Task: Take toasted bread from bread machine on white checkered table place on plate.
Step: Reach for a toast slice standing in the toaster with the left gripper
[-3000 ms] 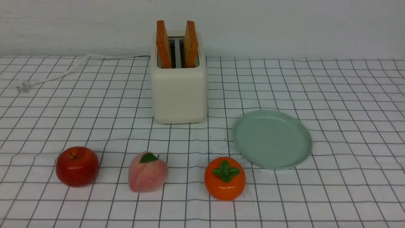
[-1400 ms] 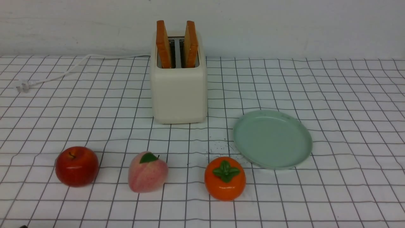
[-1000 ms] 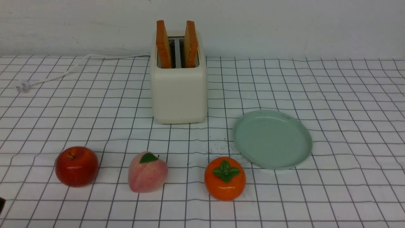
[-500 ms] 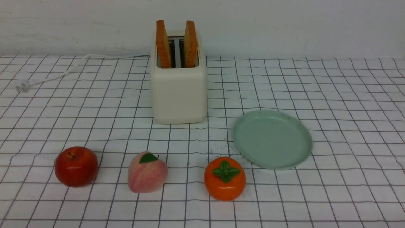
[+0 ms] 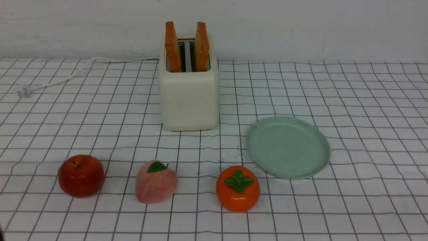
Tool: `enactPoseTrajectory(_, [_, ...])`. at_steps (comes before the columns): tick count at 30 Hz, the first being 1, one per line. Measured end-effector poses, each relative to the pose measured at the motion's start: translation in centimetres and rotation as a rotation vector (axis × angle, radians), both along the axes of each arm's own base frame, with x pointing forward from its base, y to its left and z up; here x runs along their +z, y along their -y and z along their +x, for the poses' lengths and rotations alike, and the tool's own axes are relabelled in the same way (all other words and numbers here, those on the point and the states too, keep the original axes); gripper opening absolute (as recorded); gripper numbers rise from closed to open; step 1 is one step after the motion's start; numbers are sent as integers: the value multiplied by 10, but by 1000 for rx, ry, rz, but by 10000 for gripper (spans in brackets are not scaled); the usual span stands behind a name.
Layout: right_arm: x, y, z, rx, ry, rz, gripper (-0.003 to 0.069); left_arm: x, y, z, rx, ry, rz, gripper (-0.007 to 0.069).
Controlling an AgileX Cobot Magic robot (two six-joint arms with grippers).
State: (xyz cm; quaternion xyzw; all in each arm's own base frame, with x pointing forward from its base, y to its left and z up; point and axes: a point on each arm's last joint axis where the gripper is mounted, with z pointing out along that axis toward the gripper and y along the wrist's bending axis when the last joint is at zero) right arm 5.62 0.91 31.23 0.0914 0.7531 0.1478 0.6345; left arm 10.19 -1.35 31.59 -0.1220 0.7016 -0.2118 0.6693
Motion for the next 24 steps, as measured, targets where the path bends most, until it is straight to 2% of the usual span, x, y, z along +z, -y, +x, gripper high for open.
enactPoseTrajectory(3, [24,-4,5,63,-77,-107,6,13,2,18,-5,-36,46,-13])
enactPoseTrajectory(4, [43,-9,8,128,-106,-149,3,26,5,35,-13,-64,69,-13])
enactPoseTrajectory(5, [43,-9,9,134,-111,-152,3,28,5,37,-14,-66,75,-13])
enactPoseTrajectory(9, [81,-23,26,309,-126,-184,3,55,25,76,-117,-105,164,-13])
enactPoseTrajectory(15, [96,-34,50,436,-136,-178,3,62,74,113,-309,-127,268,-13])
enactPoseTrajectory(20, [100,-37,59,476,-139,-184,3,57,94,150,-350,-209,295,-13])
enactPoseTrajectory(24, [109,-39,60,502,-99,-197,3,52,105,178,-353,-239,307,31])
